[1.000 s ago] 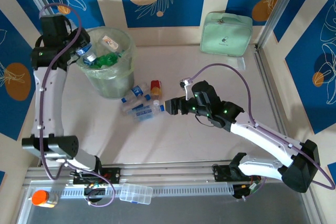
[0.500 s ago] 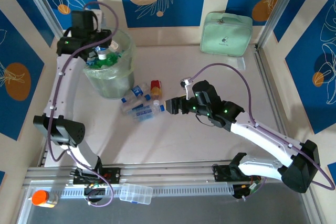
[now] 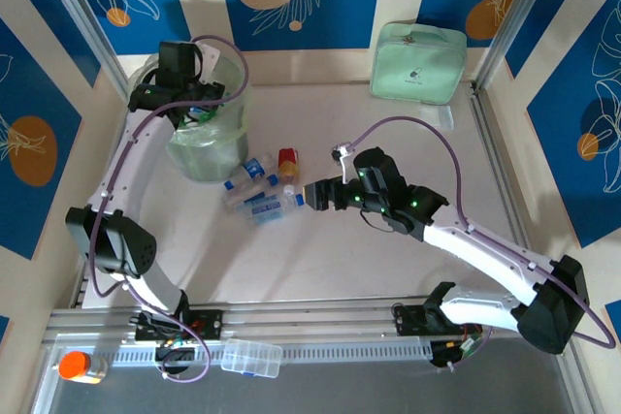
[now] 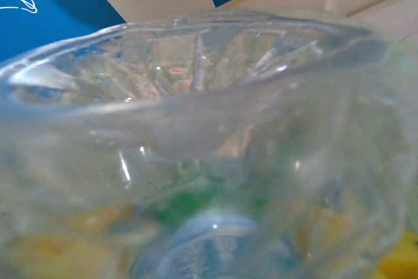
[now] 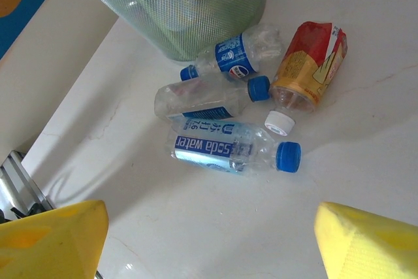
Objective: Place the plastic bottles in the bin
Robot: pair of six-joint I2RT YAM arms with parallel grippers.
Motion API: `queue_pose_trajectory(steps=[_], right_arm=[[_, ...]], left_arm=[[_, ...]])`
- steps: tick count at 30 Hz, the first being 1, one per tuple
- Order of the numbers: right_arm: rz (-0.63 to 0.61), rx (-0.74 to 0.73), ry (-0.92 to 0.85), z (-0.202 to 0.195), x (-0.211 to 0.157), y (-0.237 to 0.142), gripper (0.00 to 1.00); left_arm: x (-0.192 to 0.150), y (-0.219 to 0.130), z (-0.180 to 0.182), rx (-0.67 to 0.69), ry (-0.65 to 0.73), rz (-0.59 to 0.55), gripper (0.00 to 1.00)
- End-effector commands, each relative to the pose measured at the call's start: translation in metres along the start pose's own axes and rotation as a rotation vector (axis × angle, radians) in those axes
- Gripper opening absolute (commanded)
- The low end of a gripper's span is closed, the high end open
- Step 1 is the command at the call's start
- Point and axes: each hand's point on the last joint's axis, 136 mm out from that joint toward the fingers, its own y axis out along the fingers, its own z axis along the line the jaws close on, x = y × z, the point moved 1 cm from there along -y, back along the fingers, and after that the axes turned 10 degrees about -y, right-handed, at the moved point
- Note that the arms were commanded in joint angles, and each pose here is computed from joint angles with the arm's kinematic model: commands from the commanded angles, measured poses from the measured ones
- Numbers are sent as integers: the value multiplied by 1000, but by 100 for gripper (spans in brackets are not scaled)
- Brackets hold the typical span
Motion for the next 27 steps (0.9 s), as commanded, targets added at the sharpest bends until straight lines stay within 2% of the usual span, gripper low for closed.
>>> queue_pose_trajectory(steps=[1,3,6,7,12,14,17,20,21,24,26,27], right_arm=[[0,22,-5,3,1,2,83],[-1,19,-4,3,0,2,83],[-2,19,-2,3,1,1,83],[-1,18,-2,3,0,1,83],[2,15,3,2,-1,2,83],[2,16,3,2,-2,2,83],[2,15,5,2,-3,2,83],[4,14,4,2,-4,2,83],[8,11,4,1,-5,2,83],[11,3,6,-1,-5,3,83],[19,-6,12,-3,-5,5,83],[26,-11,15,-4,-6,6,83]], left_arm=[[-6,-10,2,5,19,15,74],[-7,-9,4,18,14,26,77],[-2,-12,8,31,-27,9,90],[2,-15,6,17,-40,-5,91],[24,-30,-9,-126,-168,-95,93],[30,-34,-7,-148,-227,-122,89],[33,-31,6,-185,-369,-131,75],[30,-19,14,-246,-501,-87,46],[28,-16,11,-277,-507,-65,37],[23,-13,-8,-372,-491,-35,18],[22,-22,-14,-382,-482,-77,9],[22,-29,-14,-355,-477,-104,0]])
